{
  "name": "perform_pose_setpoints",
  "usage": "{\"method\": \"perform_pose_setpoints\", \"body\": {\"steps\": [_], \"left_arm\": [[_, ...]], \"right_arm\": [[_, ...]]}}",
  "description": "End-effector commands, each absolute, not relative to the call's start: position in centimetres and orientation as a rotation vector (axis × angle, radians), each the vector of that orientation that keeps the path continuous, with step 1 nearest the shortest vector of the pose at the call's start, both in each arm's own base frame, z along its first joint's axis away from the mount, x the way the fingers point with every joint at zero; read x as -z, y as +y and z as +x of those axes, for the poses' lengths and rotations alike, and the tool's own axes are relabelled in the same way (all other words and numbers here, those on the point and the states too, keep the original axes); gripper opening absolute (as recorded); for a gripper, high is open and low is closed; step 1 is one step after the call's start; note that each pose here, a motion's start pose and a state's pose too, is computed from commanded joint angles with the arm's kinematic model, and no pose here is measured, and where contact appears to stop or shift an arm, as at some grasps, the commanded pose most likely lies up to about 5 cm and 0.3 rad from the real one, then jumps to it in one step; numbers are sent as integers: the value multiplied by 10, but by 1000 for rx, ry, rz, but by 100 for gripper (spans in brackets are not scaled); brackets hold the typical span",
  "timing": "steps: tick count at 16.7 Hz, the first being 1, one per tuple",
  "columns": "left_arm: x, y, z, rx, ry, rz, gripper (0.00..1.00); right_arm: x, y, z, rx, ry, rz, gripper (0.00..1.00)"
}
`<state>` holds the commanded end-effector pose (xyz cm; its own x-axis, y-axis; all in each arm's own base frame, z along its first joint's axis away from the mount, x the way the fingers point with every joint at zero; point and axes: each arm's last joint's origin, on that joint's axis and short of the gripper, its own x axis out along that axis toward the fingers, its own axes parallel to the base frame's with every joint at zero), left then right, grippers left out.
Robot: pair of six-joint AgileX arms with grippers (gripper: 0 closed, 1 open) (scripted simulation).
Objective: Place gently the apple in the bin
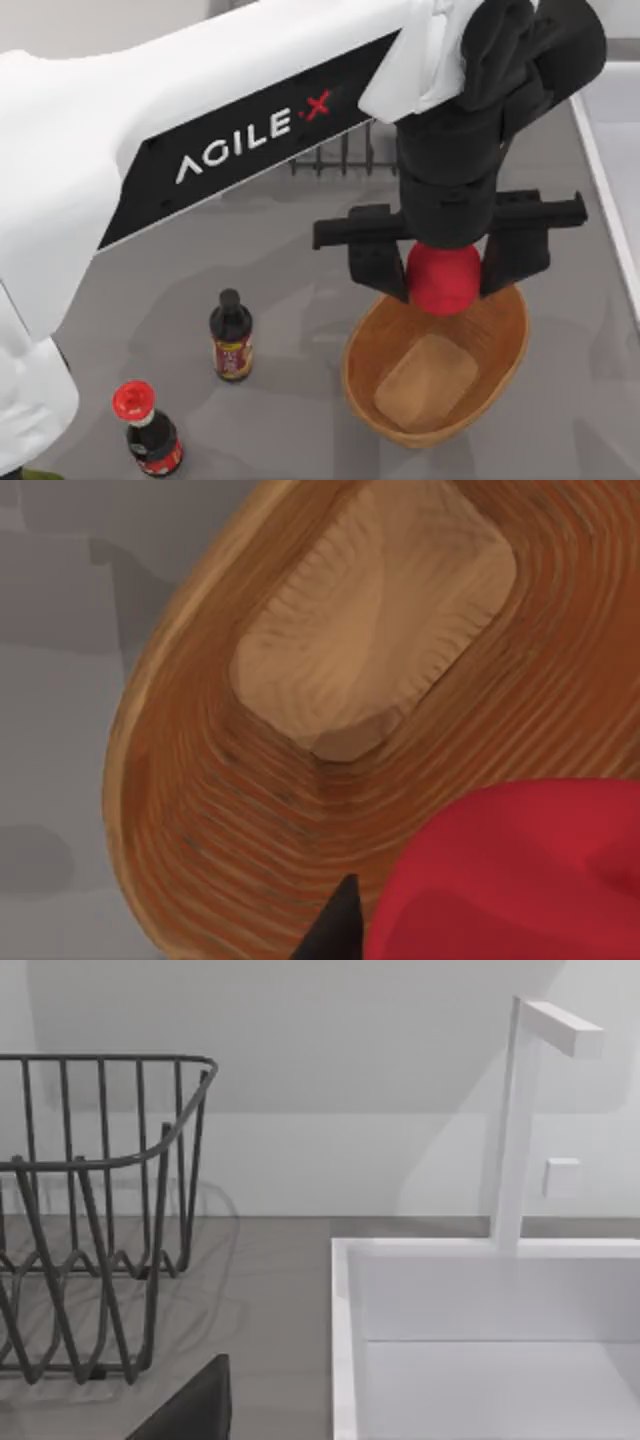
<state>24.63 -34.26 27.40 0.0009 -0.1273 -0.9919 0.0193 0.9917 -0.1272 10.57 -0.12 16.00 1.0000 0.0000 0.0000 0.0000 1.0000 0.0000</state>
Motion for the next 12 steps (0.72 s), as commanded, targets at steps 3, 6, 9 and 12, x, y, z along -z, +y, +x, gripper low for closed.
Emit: {"method": "perform_pose_setpoints", "body": {"steps": [3, 6, 9, 12], "left_arm": [[-264, -344, 247, 115, 1566, -85, 0], [-232, -349, 248, 118, 1564, -85, 0], [-207, -351, 246, 115, 1566, -82, 0], [-204, -351, 246, 114, 1567, -81, 0]], "right_arm": [[-160, -1, 106, 0, 0, 0, 100], [-160, -1, 106, 0, 0, 0, 100], [-160, -1, 106, 0, 0, 0, 100], [-160, -1, 106, 0, 0, 0, 100]]}}
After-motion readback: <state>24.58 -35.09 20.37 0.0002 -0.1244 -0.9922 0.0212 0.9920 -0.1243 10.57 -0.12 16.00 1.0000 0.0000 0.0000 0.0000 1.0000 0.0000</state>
